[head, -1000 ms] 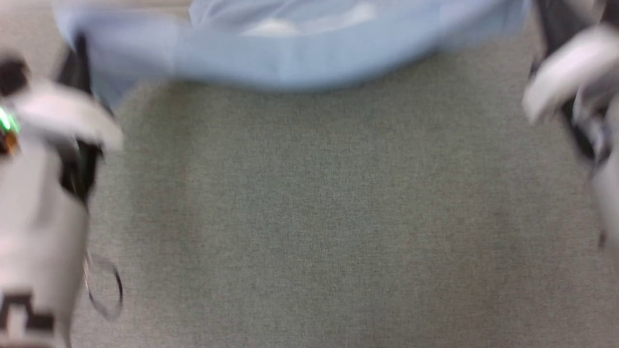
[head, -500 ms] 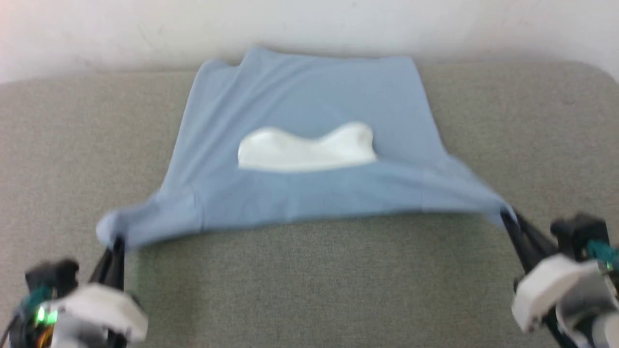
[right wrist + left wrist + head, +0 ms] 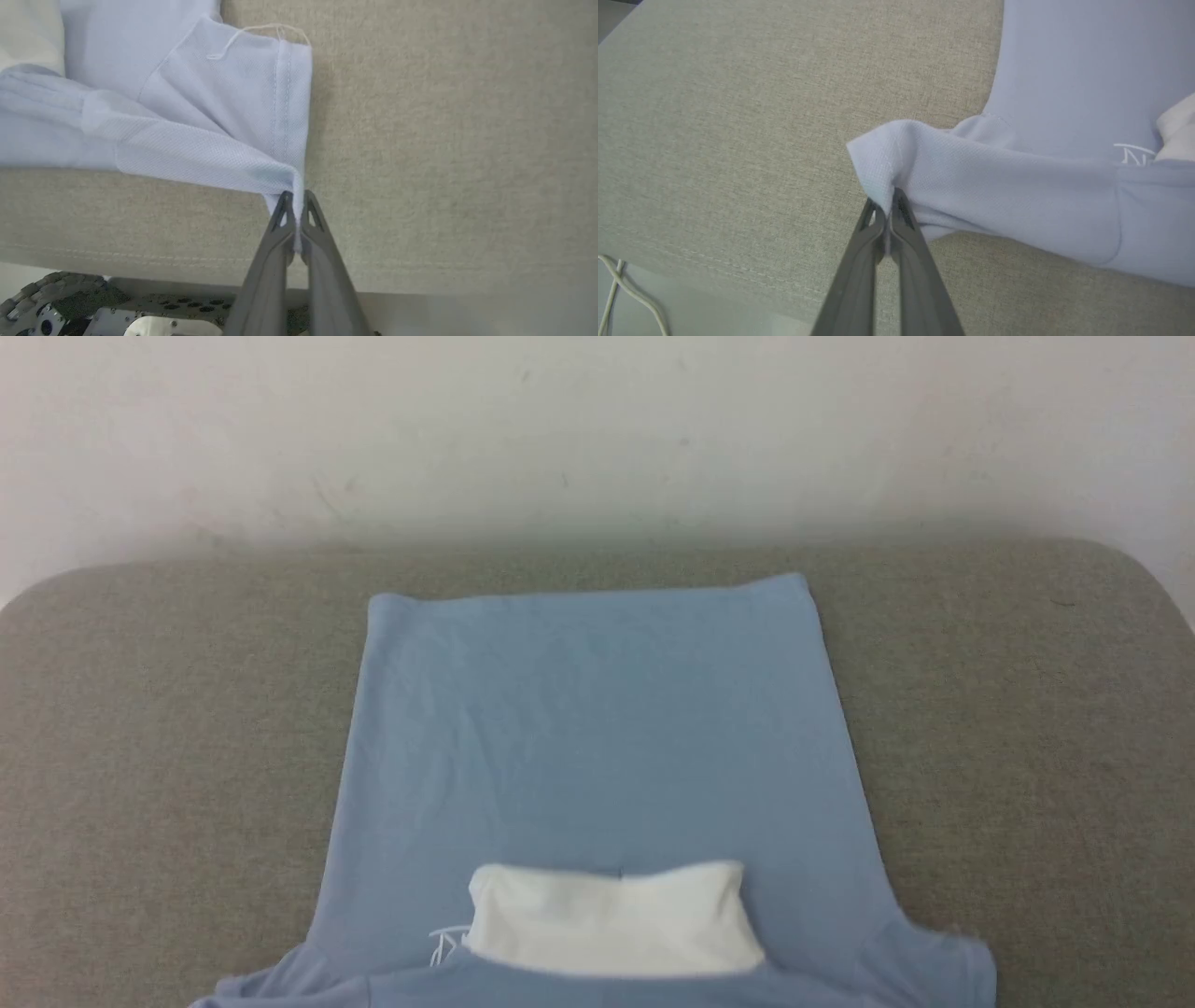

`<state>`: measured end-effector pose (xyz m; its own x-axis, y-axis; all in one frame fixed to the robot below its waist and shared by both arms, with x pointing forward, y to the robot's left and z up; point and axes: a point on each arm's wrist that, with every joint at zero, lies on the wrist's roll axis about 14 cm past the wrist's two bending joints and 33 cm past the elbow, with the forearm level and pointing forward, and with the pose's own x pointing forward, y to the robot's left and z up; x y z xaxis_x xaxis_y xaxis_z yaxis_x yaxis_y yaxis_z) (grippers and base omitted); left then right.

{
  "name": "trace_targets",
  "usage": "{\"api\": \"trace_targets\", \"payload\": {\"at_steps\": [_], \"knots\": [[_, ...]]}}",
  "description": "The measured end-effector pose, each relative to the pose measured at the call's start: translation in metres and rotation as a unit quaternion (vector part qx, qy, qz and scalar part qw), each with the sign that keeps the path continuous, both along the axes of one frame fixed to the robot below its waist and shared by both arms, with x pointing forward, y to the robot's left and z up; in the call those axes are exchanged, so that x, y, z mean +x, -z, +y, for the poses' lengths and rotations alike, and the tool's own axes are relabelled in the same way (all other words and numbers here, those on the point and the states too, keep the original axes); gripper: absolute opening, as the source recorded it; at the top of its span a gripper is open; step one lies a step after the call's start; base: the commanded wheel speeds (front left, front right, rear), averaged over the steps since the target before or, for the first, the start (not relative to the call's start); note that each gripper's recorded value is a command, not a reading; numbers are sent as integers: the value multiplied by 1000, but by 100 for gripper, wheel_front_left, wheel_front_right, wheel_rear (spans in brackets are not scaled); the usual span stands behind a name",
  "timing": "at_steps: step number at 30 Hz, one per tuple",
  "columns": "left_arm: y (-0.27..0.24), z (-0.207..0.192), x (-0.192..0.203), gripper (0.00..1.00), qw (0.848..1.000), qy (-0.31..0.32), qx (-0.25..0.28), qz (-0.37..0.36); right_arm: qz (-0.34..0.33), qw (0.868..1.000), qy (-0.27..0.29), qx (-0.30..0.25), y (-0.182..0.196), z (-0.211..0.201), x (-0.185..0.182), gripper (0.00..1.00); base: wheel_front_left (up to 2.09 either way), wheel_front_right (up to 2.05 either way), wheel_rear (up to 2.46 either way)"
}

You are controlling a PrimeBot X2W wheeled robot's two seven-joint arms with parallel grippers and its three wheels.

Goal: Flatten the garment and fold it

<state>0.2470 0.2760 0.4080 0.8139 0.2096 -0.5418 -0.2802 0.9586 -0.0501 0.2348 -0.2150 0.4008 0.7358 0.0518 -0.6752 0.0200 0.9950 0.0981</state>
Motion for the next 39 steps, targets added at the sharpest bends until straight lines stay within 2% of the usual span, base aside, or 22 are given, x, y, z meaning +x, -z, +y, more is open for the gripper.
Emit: {"api": "trace_targets", "payload": {"at_steps": [3,5,6,7,9,12,16,19,22,27,31,35,39], "knots": [[-2,8,-9,0,1000,-21,3,1,51,998,5,34,11,11,-20,0,0,0,0],[-4,7,-9,0,1000,-25,-1,-5,63,997,-3,49,11,19,-21,0,0,0,0],[-5,5,-9,0,1000,-26,-3,-10,60,996,-5,60,8,23,-18,29,0,0,0],[-6,4,-8,0,1000,-28,-5,-14,54,996,-9,67,4,26,-14,100,0,0,0],[-8,2,-7,0,999,-32,-11,-21,23,997,-11,76,-9,28,2,100,0,0,0],[-17,-3,1,0,998,-35,-21,-48,-64,995,9,78,-41,15,41,100,0,0,0],[-30,-8,10,0,995,-38,-33,-84,-176,982,43,44,-81,-14,93,100,0,0,0],[-36,-11,18,0,993,-43,-39,-102,-221,973,49,32,-92,-18,140,100,0,0,0],[-39,-13,29,0,991,-47,-45,-114,-233,972,32,32,-91,-9,192,100,0,0,0],[-42,-16,44,0,987,-59,-55,-137,-217,976,-4,37,-83,14,271,100,0,0,0],[-44,-16,50,0,984,-71,-59,-151,-167,985,-40,33,-66,38,316,100,0,0,0],[-40,-12,51,0,983,-84,-57,-154,-74,995,-64,31,-35,57,342,100,0,0,0],[-34,-9,52,0,982,-96,-56,-150,20,996,-89,15,-1,73,351,100,0,0,0]]}}
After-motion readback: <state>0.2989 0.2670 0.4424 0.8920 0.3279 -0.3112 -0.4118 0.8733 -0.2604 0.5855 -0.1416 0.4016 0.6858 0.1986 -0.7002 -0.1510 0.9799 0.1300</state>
